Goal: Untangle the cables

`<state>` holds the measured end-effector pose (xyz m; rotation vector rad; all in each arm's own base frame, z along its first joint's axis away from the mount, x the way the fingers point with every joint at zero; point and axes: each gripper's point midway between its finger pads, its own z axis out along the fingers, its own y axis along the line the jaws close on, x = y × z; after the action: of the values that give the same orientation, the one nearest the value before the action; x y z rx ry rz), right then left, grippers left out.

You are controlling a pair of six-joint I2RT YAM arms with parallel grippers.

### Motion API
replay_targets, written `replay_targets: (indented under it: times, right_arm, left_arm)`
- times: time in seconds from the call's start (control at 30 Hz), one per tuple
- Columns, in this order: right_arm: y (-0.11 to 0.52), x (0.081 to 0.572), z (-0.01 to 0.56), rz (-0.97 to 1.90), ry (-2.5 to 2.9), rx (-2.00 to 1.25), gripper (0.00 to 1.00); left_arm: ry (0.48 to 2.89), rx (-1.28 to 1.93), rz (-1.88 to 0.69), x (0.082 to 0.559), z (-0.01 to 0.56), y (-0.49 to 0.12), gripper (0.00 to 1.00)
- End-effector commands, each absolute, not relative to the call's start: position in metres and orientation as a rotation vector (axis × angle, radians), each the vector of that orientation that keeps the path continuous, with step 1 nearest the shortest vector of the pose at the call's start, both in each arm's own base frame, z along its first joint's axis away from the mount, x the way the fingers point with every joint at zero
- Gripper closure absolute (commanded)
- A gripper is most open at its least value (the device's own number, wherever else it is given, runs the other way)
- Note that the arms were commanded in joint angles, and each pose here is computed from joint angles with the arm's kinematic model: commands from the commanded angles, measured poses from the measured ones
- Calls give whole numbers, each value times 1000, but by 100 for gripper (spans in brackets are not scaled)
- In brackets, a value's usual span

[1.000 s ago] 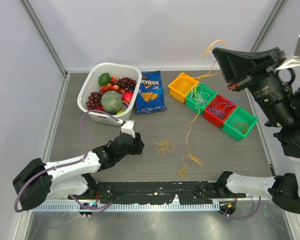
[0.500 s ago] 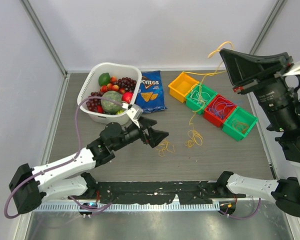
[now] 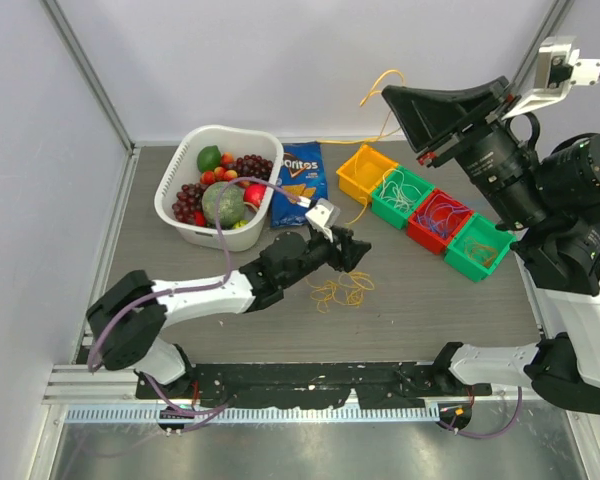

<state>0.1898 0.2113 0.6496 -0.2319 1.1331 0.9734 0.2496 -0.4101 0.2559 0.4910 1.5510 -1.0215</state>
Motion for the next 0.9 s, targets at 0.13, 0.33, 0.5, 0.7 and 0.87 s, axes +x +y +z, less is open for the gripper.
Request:
replay_targets:
  times: [0.13,0.33,0.5,0.7,0.87]
  right_arm:
    - [169,140,740,1114,859,-161,99]
    - [146,118,767,1145,739,-138,99]
    - [140,130,756,1070,769,-103,99]
    - [129,142,740,973,809,-61,99]
    - [114,128,761,967,743,-55,99]
  left_arm:
    - [1776,306,-708,285,113,-360,55]
    - [1863,277,-667,277,78,-331,57]
    - [1886,303,-644,268,88,-317,58]
    - [1853,346,-624,253,114,-293,56]
    - [1874,338,-492,251,108,-261,55]
